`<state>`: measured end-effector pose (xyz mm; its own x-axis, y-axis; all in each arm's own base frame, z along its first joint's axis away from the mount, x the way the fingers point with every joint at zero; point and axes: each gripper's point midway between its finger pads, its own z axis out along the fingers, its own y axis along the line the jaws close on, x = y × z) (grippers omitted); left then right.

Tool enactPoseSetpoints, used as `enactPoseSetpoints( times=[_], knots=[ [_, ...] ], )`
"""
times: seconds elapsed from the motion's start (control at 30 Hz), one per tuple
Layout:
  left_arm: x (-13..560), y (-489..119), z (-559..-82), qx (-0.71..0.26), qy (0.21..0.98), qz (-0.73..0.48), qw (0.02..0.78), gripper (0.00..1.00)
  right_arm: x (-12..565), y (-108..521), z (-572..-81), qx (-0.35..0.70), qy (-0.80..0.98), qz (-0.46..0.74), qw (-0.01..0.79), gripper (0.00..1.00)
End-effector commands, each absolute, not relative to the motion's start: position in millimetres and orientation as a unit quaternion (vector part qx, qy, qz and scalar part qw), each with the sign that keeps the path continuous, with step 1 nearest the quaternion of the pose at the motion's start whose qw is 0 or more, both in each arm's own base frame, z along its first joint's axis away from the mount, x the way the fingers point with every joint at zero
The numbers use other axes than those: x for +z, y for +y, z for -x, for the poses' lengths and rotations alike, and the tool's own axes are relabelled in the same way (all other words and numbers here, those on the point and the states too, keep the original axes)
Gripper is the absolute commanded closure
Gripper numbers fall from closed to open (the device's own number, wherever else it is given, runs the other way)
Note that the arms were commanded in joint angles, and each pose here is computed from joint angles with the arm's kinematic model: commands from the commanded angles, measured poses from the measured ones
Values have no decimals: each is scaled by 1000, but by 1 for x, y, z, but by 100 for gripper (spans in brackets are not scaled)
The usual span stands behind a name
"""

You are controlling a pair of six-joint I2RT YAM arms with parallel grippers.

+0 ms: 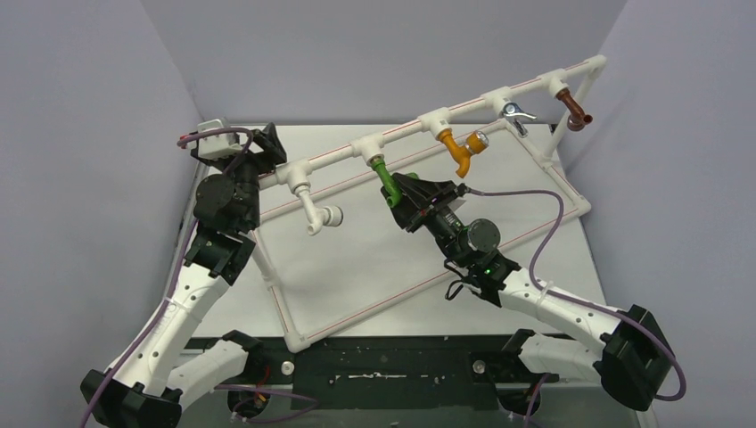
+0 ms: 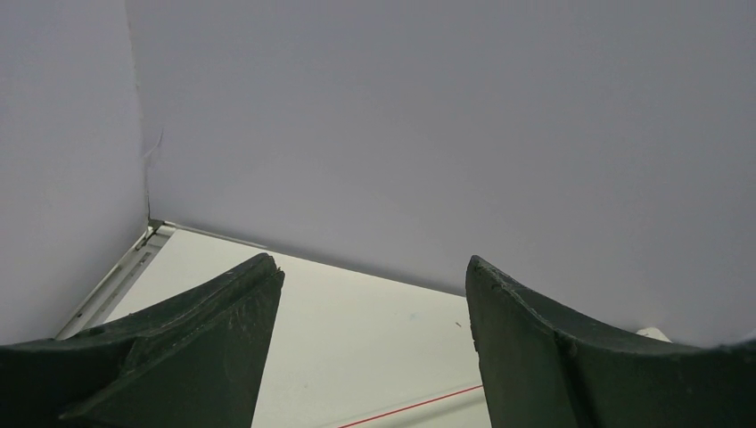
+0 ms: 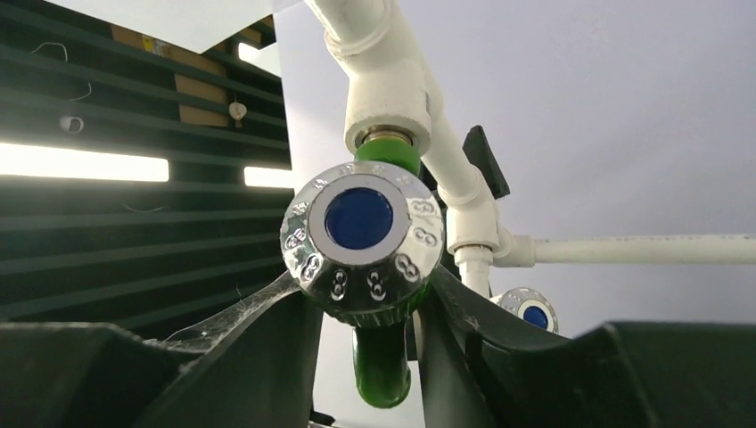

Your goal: Install the water faucets

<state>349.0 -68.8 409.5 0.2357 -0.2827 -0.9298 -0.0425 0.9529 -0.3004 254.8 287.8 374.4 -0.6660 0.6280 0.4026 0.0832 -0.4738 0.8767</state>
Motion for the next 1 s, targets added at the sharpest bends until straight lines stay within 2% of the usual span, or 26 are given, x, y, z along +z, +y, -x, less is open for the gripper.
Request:
enactPoseSetpoints(
  times=[0.0, 0.57, 0.83, 0.97],
  knots=[
    [290, -97, -337, -47, 760, 20, 647, 27, 353, 255, -308, 723, 446, -465, 249, 59],
    [290, -94, -339, -49, 761, 26, 647, 27, 357, 252, -299, 729, 450, -443, 262, 32],
    [289, -93, -339, -45, 762, 29, 646, 27, 346, 241, -286, 693, 495, -423, 310, 27],
    [289, -92, -339, -44, 763, 33, 644, 27, 336, 227, -277, 648, 535, -403, 363, 25]
  ],
)
